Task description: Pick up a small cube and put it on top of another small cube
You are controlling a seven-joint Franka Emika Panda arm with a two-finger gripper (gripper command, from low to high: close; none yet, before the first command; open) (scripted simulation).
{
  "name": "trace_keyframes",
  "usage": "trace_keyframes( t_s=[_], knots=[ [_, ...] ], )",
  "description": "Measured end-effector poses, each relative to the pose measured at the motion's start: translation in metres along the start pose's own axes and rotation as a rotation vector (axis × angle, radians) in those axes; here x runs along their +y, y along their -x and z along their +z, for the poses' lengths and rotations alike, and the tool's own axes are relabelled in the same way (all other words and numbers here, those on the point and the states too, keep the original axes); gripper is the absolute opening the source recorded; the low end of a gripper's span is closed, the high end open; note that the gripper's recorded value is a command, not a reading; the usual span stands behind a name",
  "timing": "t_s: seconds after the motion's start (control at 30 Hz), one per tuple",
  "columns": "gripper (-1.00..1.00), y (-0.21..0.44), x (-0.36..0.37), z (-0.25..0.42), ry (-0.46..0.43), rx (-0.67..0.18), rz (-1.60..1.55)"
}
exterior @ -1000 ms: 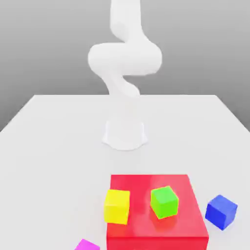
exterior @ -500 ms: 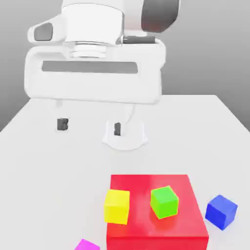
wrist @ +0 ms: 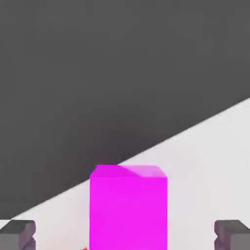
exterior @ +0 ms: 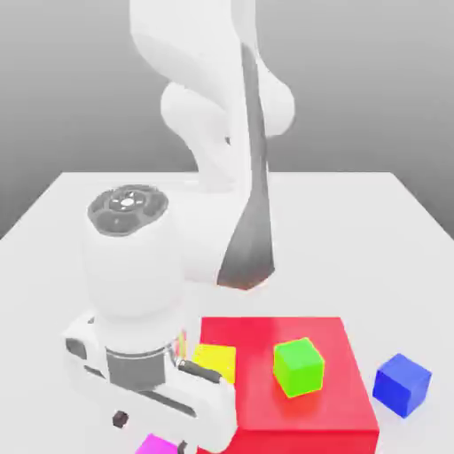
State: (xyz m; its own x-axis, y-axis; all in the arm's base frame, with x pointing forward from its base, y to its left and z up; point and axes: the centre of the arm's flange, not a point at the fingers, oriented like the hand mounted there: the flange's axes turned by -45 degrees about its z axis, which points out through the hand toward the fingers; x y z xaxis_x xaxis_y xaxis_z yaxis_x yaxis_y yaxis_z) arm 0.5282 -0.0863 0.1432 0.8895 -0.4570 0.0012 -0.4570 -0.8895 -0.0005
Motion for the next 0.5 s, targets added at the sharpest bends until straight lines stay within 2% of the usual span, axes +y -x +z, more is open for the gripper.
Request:
trace_keyframes(
  t_s=[0.03,0.23,0.4,0.5],
  knots=[
    [-1.00,0.001,0.000,0.011,0.000,-0.001,0.000],
    [-1.00,0.001,0.000,0.017,0.000,0.000,0.001],
    [-1.00,0.001,0.000,-0.036,0.000,-0.001,0.000],
    [-1.00,0.036,-0.059,-0.057,-0.013,-0.006,-0.171]
  ],
)
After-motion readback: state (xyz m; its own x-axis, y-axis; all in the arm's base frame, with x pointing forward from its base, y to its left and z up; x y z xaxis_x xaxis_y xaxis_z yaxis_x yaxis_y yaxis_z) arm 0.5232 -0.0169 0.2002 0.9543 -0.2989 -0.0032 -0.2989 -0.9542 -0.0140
